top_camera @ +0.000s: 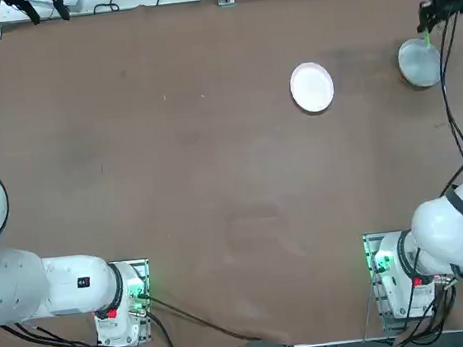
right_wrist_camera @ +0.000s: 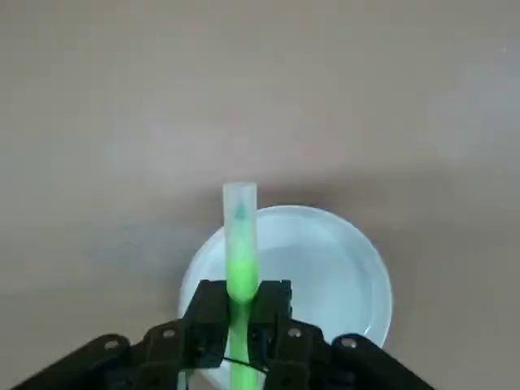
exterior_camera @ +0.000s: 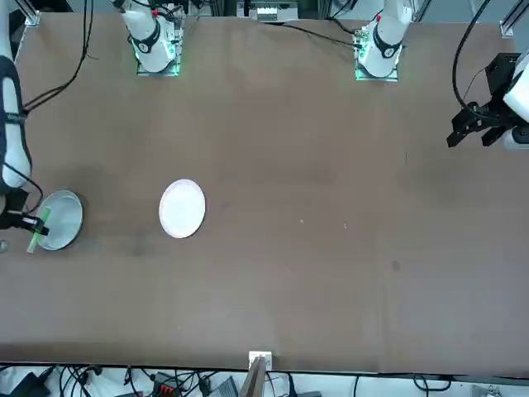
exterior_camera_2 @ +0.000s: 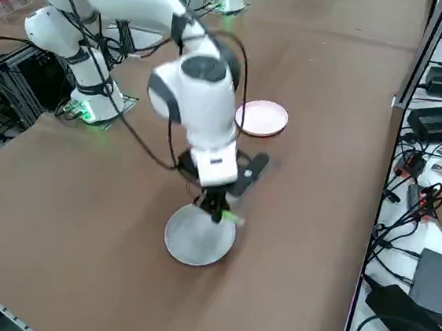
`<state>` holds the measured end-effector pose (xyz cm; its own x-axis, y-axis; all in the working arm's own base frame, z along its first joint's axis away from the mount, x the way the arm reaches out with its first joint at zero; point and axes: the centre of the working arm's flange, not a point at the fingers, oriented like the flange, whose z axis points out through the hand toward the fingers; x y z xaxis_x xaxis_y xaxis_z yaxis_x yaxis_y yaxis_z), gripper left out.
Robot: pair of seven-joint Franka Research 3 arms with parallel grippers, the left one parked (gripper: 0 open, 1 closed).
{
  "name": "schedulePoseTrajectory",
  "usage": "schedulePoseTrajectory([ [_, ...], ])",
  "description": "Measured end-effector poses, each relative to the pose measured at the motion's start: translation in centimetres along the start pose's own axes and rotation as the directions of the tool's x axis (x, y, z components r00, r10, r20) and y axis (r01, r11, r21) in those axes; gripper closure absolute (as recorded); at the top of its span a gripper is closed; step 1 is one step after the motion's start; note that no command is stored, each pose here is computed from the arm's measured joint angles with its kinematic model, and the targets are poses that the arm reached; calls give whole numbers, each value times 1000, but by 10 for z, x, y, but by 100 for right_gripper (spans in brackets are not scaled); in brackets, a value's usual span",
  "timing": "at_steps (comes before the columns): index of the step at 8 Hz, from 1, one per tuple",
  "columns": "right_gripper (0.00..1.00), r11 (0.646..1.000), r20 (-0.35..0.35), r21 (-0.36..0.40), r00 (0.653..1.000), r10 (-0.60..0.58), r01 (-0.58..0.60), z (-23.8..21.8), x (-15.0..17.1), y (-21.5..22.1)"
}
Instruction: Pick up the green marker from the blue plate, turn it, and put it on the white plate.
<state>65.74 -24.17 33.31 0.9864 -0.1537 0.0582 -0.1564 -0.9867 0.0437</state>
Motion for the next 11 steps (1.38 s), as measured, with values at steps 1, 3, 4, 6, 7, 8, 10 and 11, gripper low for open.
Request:
schedulePoseTrajectory([
  [1, 83, 999, 17, 8, 999, 32, -33, -27, 0, -31],
  [3, 83, 993, 74, 11, 990, 119, -120, -68, -8, -105],
  [4, 83, 987, 95, 5, 982, 161, -162, -81, -13, -141],
  [6, 83, 969, 121, -15, 961, 248, -248, -88, -23, -206],
  [7, 83, 959, 129, -27, 951, 282, -281, -86, -29, -237],
  [8, 83, 951, 134, -37, 941, 310, -307, -83, -36, -264],
  [10, 83, 932, 144, -53, 921, 363, -359, -75, -47, -308],
  [11, 83, 917, 155, -60, 904, 398, -394, -68, -52, -327],
])
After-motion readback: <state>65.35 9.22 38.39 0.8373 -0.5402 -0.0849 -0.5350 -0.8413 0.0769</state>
